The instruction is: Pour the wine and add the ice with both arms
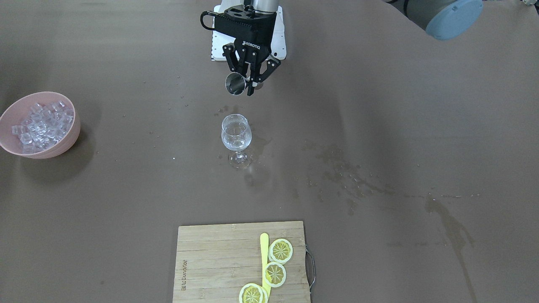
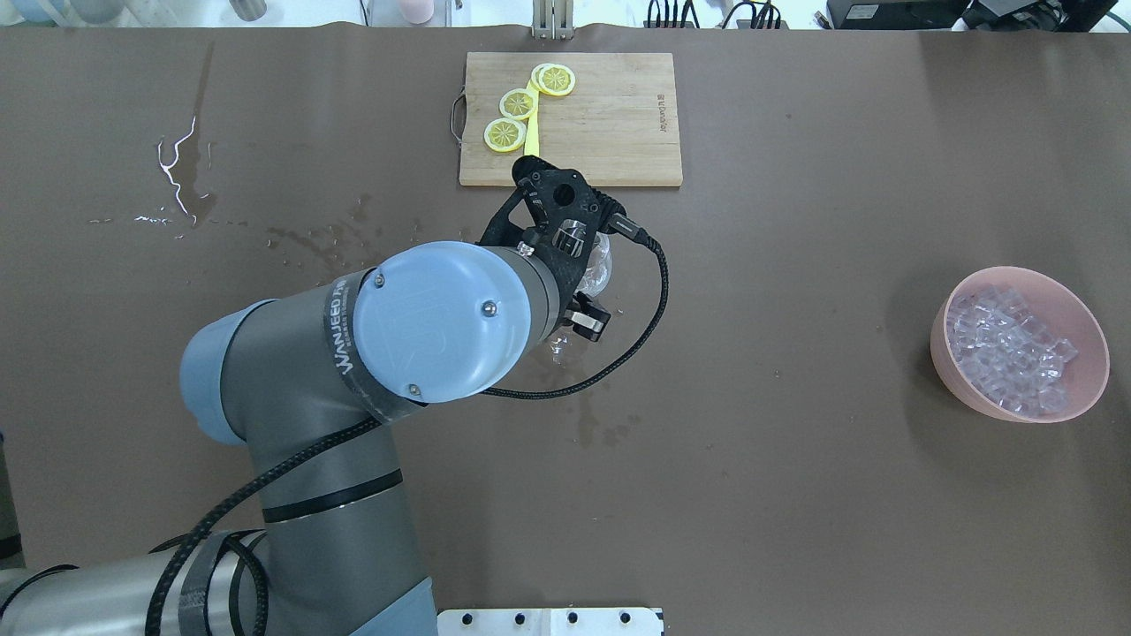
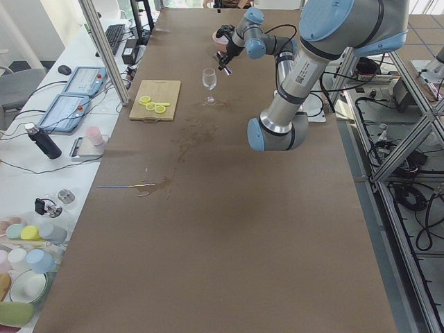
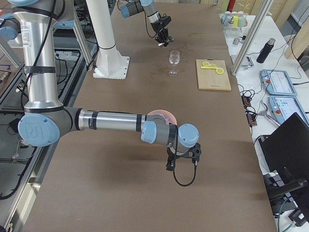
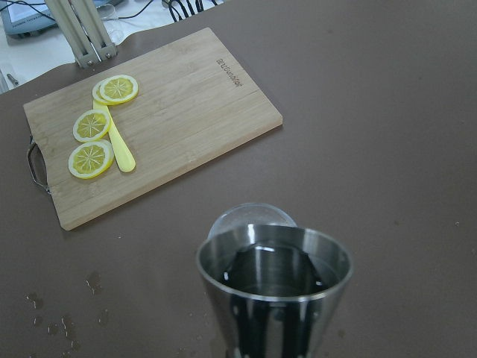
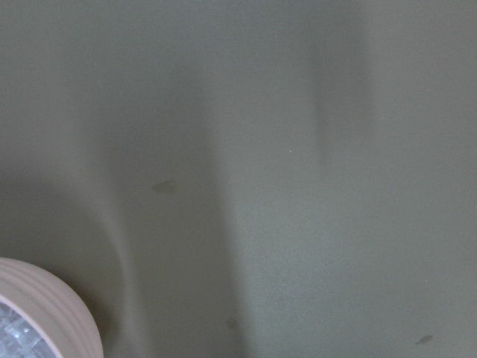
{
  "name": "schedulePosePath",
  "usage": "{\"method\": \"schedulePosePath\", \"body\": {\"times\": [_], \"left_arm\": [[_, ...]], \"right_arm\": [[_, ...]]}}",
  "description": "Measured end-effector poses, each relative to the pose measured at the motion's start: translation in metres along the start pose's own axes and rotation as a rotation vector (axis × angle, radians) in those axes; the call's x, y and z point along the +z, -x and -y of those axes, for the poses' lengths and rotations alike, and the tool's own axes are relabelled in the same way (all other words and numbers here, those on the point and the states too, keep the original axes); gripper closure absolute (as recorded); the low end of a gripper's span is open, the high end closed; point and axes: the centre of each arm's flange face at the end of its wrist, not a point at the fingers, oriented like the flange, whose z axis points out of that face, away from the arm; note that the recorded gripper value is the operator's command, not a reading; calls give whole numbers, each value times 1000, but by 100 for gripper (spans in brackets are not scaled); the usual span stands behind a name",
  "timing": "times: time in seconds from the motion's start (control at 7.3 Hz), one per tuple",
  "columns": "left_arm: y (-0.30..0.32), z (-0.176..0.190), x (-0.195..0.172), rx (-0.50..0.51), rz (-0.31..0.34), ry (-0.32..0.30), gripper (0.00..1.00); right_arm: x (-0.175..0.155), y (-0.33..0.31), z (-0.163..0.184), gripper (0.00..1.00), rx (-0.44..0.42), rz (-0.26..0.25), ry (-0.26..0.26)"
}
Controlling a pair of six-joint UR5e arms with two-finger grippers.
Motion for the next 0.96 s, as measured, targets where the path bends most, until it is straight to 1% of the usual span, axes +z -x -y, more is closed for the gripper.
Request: {"method": "schedulePosePath", "body": {"times": [0.41, 0.96], "left_arm": [[-6, 1, 11, 25, 12, 38, 100], [-6, 5, 16, 46, 36, 114, 100]], "right_arm": [[1, -1, 0, 0, 1, 0, 1], [1, -1, 0, 0, 3, 0, 2]]}}
